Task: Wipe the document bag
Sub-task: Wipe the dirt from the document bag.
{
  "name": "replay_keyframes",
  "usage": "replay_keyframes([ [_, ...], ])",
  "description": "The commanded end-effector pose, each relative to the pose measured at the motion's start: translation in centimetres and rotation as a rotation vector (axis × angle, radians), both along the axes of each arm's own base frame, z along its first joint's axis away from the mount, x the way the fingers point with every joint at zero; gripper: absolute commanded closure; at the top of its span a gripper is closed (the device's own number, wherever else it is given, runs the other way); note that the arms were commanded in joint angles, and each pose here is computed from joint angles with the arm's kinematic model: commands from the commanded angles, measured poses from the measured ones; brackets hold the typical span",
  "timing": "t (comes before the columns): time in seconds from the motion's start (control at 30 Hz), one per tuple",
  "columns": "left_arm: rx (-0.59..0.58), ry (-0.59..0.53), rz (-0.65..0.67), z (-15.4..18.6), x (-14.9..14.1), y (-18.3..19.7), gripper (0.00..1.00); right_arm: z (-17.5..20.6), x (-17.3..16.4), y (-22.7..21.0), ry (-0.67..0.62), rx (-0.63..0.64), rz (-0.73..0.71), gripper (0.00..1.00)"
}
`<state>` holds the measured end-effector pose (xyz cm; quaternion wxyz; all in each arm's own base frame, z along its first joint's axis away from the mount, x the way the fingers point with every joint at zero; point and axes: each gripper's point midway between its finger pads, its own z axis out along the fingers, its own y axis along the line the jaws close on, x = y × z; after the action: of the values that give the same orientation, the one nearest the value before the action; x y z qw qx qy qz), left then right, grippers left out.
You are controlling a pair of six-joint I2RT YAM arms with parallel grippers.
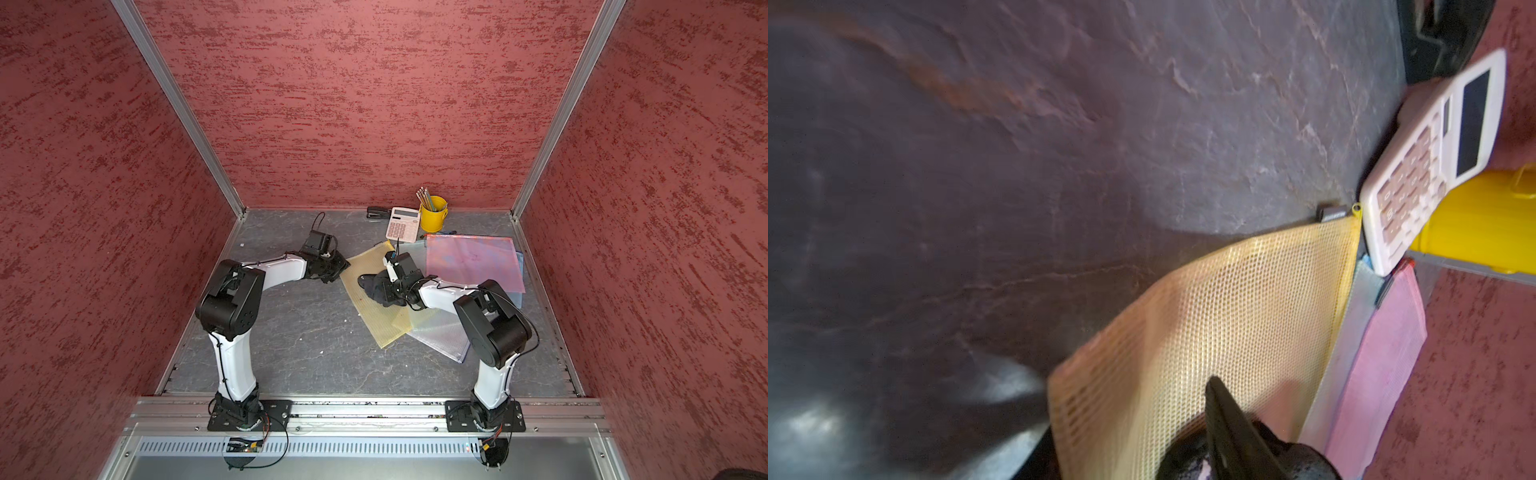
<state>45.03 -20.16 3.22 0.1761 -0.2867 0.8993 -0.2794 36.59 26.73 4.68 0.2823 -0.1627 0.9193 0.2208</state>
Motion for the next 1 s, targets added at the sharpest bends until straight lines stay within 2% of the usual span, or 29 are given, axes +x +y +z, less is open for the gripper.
replay_keyframes([
  [0.0,-0.012,0.025,-0.050,-1.7,-0.9,-0.9,0.67,-0.3,-0.6,1.4,0.038,0.036,0.036,1.00],
  [0.13,0.000,0.027,-0.088,-1.1,-0.9,-1.2,0.89,0.5,-0.3,1.3,0.013,0.034,0.032,1.00],
  [0.2,0.032,0.045,-0.105,-0.7,-1.2,-0.9,1.00,2.1,0.3,1.3,-0.028,0.041,0.026,1.00],
  [0.3,0.077,0.068,-0.132,0.0,-2.1,0.1,1.00,6.4,1.5,1.6,-0.116,0.058,0.022,1.00],
  [0.47,0.102,0.084,-0.144,1.0,-4.4,3.0,1.00,15.8,3.2,2.9,-0.292,0.127,0.045,1.00],
  [0.57,0.103,0.087,-0.155,1.6,-5.7,4.1,1.00,17.9,2.9,5.1,-0.333,0.145,0.115,1.00],
  [0.63,0.107,0.081,-0.168,1.6,-6.4,4.7,1.00,16.9,2.3,7.4,-0.315,0.141,0.173,1.00],
  [0.77,0.099,0.073,-0.192,1.4,-6.9,5.0,1.00,11.2,0.5,11.9,-0.242,0.141,0.265,1.00],
  [0.87,0.108,0.064,-0.212,1.2,-6.9,5.1,1.00,6.6,0.2,13.1,-0.170,0.151,0.249,1.00],
  [0.97,0.115,0.071,-0.198,1.0,-7.0,5.9,1.00,3.4,-0.3,13.0,-0.099,0.062,0.255,1.00],
])
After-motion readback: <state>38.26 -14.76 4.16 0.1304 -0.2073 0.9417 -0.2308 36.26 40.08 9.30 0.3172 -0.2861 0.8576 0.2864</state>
